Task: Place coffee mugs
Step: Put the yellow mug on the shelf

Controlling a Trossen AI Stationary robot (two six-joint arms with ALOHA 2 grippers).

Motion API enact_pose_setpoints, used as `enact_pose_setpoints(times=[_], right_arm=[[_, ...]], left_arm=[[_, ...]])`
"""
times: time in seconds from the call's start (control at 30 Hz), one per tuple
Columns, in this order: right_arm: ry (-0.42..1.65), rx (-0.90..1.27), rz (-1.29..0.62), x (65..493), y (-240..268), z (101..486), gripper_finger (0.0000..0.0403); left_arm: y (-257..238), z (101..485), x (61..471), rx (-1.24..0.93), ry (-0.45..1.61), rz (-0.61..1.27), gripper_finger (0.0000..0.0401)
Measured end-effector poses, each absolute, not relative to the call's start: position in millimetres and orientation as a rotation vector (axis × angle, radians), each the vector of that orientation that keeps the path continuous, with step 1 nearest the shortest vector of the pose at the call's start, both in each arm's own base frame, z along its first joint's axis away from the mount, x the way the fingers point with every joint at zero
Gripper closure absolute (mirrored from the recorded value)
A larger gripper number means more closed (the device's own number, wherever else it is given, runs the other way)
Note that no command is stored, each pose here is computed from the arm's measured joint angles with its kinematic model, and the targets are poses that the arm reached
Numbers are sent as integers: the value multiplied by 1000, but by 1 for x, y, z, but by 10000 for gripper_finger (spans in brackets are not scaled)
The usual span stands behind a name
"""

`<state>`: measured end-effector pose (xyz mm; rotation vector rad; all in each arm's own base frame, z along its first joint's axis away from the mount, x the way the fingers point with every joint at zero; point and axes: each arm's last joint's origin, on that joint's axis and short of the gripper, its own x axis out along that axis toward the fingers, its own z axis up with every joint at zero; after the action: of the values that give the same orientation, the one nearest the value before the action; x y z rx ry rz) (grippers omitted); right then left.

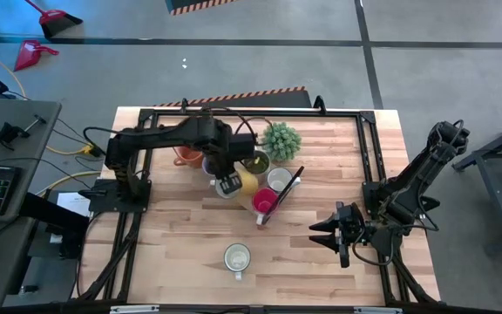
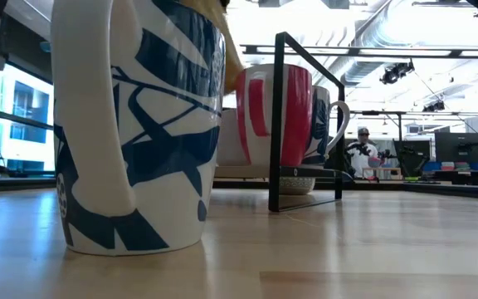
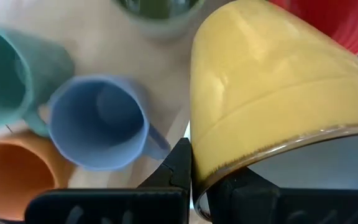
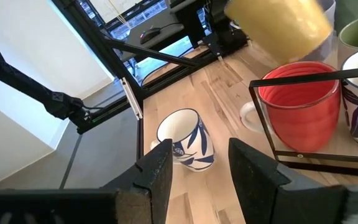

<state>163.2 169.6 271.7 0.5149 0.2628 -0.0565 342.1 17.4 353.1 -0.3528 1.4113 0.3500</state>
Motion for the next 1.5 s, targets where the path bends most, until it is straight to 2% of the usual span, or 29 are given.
enact_pose_setpoints(times=[0.23, 0.73, 1.03, 1.5], right_arm=[[263, 516, -57, 163, 170, 272, 266], [271, 508, -54, 163, 169, 271, 266], [274, 507, -55, 163, 169, 271, 266], [274, 514, -54, 163, 169, 271, 266]], left_arm=[[25, 376, 341, -346, 1310, 356, 393], [20, 375, 339, -336, 1320, 345, 393], [1, 359, 341, -253, 1379, 344, 393], [0, 340, 330, -347, 1462, 374, 393]])
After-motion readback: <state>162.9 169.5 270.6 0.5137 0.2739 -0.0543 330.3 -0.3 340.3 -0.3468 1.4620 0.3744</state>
